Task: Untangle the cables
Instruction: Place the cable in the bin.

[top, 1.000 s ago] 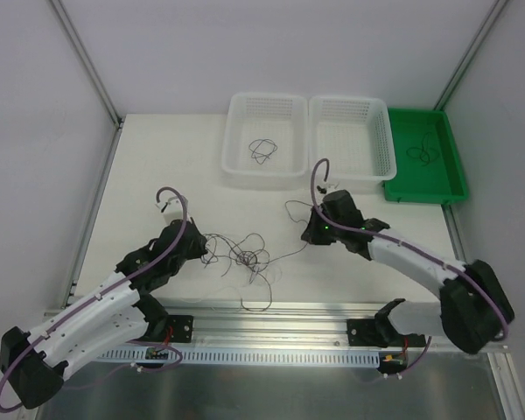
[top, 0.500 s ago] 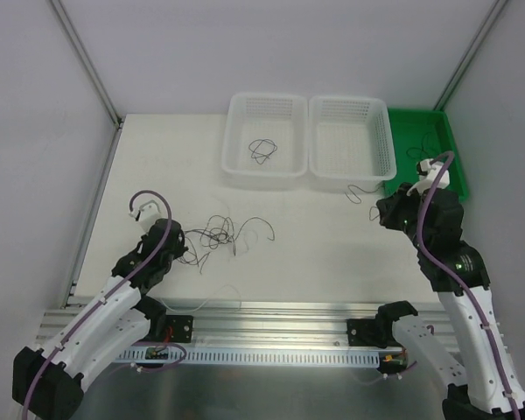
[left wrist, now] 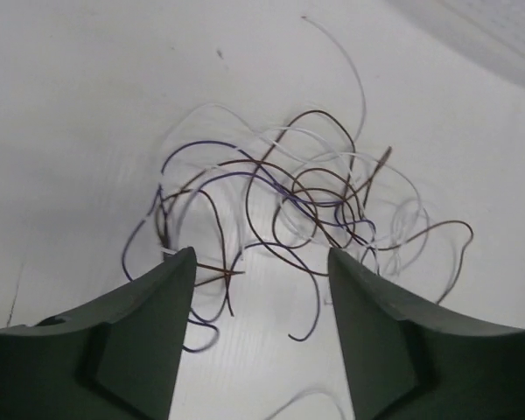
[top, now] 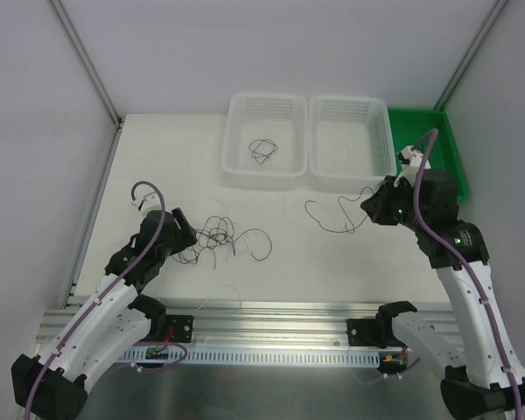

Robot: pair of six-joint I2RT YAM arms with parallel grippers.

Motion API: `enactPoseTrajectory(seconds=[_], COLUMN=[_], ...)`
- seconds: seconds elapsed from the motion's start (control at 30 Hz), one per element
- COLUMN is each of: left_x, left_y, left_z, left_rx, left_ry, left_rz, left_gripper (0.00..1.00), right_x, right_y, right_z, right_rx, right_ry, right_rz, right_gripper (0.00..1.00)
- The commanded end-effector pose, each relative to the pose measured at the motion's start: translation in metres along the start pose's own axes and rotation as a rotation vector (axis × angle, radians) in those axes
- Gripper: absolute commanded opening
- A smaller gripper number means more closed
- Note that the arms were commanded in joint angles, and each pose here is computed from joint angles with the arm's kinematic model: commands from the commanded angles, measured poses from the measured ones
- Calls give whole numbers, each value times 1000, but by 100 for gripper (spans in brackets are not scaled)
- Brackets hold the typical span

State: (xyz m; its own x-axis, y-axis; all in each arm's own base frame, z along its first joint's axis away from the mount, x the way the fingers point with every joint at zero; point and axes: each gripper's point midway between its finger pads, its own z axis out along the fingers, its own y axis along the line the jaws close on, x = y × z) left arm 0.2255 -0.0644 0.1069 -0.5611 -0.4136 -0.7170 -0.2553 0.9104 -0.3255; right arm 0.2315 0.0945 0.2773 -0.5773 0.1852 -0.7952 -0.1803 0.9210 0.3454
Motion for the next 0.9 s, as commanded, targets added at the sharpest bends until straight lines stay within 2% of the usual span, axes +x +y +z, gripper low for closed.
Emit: enactPoseTrajectory(seconds=[0.0,0.03,0.13,0.17,0.23,0.4,0.57,0.63,0.7,0.73,0.87], left_x=[-18,-18,-18,-16,-21,-32,-22,-13,-11,-13,-25], left_y=[-41,-46,-65,-70,-77,-65,-44,-39,-35,-33,-18], left_z=[-22,-24,-37,-41,-49,-51,-38,-35,-37,-37,-38], left_rx=[172,192,271,294,322,257,176,174,179,168,99], left_ry=[54,76,162,188,210,199,200,198,182,167,85], left_rz=[73,90,158,173,220,316,348,341,333,333,334], left_gripper=[66,76,88,95,99,99,99,99,99,99,99], right_x=[-5,-9,-31,-37,-60,-109,-180,-198,-224,-226,-248], right_y=[26,32,49,53,69,104,141,146,157,158,167], right_z=[0,-2,-3,-2,-9,2,2,22,22,45,93], right_rx=[-119,-138,-162,-171,-208,-293,-395,-394,-413,-409,-429], right_ry=[79,77,59,57,17,-56,-249,-275,-343,-323,-350], right_rz=[-46,-75,-132,-140,-166,-200,-224,-225,-235,-230,-226], right_gripper=[1,1,1,1,1,1,1,1,1,1,1])
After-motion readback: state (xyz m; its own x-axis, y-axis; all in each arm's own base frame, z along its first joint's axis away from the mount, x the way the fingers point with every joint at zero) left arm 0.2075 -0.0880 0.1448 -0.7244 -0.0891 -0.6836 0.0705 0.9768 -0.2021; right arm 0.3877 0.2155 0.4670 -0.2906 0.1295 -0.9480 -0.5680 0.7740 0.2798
